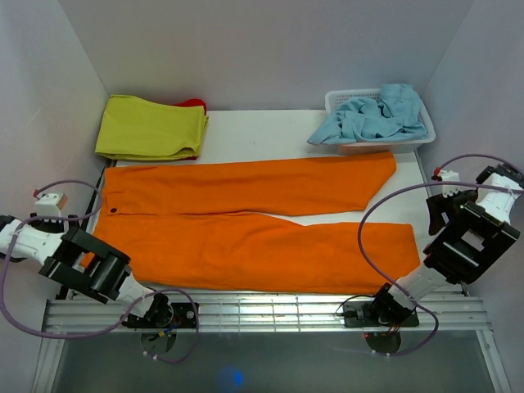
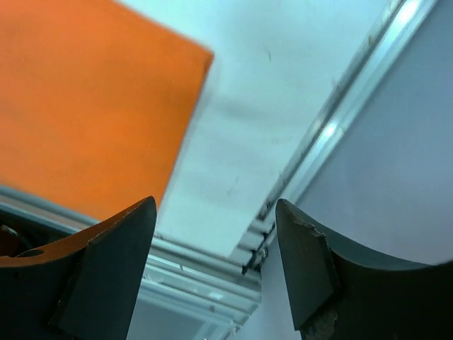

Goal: Fold and stack the trousers
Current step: Flatten the trousers out

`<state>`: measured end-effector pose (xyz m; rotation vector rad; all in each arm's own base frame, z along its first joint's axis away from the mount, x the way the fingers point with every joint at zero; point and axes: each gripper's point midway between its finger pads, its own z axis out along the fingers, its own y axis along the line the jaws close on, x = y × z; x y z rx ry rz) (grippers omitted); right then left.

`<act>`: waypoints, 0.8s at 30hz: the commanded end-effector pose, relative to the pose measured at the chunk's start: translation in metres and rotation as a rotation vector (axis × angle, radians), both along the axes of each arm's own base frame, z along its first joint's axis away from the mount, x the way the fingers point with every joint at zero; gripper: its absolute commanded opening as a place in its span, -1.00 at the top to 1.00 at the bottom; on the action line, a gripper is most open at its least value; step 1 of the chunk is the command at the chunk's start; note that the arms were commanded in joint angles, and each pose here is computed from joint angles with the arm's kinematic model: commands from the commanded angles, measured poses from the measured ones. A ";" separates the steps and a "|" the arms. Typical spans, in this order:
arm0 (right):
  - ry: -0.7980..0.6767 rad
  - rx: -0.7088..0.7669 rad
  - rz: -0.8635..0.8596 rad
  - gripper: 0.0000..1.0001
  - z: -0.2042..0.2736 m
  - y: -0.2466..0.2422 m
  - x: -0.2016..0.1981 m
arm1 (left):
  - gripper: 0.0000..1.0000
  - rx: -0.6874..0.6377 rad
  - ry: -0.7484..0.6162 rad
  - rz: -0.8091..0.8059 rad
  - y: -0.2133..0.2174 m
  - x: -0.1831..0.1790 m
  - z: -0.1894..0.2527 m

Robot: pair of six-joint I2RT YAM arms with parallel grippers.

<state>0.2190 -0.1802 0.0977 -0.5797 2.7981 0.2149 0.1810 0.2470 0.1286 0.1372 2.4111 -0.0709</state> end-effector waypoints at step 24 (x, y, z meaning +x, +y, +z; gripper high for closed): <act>-0.233 0.207 0.017 0.85 0.017 0.068 0.064 | -0.68 -0.234 -0.206 -0.046 -0.052 0.088 0.059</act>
